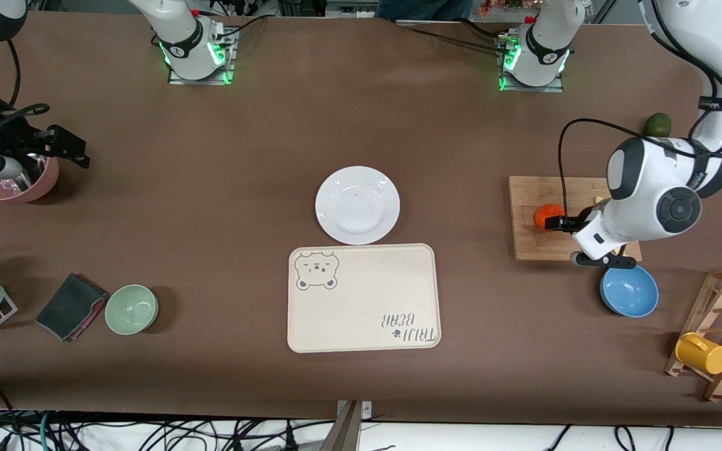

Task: Place orange and plate with both arms
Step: 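Reach the left gripper down to the orange on the cutting board, then close the left gripper on the orange and lift it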

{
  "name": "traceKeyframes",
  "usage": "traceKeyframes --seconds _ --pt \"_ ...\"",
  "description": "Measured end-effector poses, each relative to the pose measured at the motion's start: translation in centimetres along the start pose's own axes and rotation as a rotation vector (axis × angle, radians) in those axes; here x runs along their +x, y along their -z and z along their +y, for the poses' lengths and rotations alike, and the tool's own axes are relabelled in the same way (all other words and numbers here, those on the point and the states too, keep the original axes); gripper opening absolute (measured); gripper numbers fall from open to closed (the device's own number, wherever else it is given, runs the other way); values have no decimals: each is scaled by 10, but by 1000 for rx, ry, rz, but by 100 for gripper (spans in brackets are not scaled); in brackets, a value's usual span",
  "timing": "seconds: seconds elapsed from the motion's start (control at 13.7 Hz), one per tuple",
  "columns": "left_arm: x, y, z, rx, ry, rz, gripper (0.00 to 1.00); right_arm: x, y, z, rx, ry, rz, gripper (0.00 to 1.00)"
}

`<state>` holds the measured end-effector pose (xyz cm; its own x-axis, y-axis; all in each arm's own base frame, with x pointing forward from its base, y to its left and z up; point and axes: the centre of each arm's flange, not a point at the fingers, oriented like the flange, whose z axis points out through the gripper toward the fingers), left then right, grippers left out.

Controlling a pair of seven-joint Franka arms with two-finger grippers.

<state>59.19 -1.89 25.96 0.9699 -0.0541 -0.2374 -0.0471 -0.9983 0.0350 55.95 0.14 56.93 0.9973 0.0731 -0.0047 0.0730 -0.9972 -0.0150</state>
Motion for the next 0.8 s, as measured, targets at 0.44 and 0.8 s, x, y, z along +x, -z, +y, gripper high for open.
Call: traceKeyframes --seconds 0.44,0.8 --pt "-27 -57 -1 -2 2 -48 100 0 0 0 0 0 0 100" --pt "-34 -69 -1 -3 2 -74 100 0 0 0 0 0 0 100"
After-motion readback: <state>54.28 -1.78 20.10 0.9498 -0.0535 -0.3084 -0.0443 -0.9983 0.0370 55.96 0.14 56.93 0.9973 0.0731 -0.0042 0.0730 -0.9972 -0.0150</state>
